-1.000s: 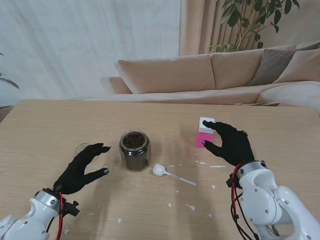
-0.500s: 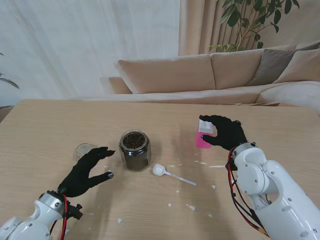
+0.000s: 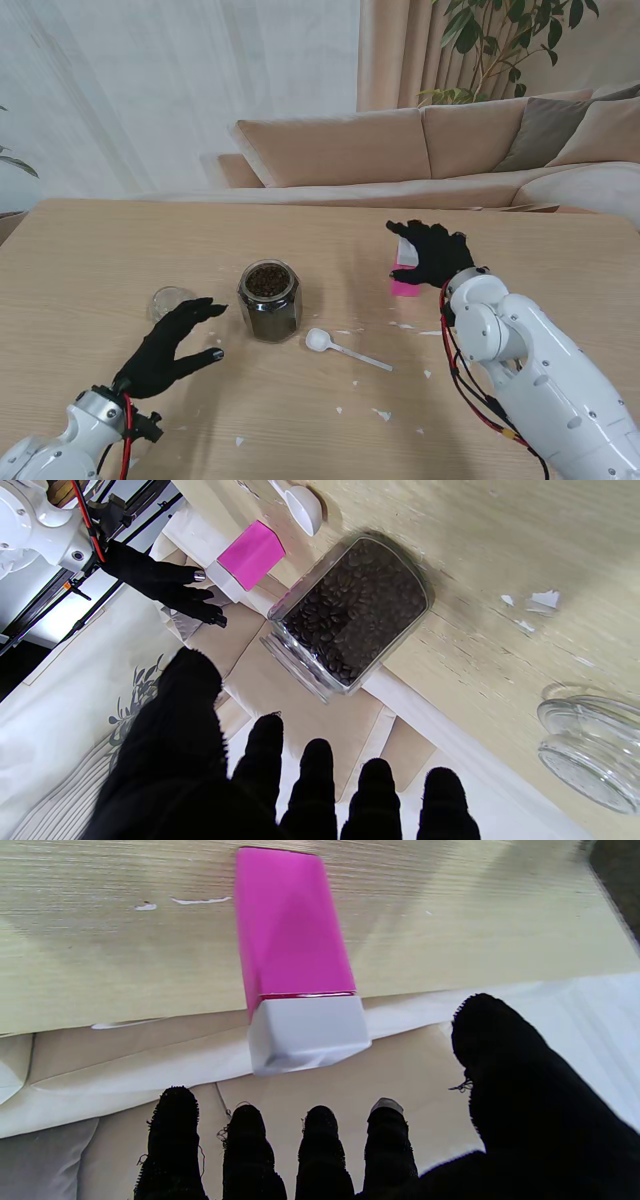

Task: Portion coffee beans from the glass jar into the coffee jar

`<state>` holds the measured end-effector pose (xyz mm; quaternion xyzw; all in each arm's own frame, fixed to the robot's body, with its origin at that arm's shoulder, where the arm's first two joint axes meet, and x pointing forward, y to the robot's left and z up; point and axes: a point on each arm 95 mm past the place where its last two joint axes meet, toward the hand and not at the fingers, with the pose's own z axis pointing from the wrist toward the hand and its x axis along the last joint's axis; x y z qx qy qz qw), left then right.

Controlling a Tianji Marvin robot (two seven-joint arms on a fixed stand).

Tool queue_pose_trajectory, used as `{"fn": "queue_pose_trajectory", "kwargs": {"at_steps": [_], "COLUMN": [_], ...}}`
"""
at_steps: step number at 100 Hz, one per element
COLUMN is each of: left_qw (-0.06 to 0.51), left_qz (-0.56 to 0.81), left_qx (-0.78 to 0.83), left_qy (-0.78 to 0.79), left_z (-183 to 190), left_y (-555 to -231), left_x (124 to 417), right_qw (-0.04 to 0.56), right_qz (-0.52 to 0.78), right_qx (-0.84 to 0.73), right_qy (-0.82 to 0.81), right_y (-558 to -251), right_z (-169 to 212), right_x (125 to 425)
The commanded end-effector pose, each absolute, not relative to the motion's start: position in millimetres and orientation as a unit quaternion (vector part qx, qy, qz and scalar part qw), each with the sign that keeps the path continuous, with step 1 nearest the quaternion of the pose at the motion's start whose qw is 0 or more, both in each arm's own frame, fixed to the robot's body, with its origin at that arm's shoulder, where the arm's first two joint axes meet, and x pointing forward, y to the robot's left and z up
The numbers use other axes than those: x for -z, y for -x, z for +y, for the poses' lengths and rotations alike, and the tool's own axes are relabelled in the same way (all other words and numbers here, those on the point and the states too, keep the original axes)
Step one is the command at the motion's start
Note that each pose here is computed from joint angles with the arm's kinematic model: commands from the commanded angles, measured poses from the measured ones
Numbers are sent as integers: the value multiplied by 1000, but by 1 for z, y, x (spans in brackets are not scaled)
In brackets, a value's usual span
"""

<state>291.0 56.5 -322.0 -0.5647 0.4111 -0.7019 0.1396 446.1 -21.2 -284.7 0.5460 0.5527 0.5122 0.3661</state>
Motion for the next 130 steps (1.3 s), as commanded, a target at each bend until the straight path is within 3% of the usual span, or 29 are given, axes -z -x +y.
{"fn": "queue_pose_trajectory", "kwargs": {"at_steps": [1,89,130], "left_qw": [133,143,141], "left_qz": [416,416,414], "left_qx": [698,695,700], "left_qy": [567,569,565], "left_z": [55,58,61], "left_y": [-287,-280,-279], "left_x": [325,326,323], "right_qw": [367,352,356], "right_qz": [549,529,495], "right_qx": [-504,-507,-560], "right_qy": [-557,-582,-562], "right_y": [-449,-488,-485], "right_z": [-23,-32,-24], "right_x": [292,321,305]}}
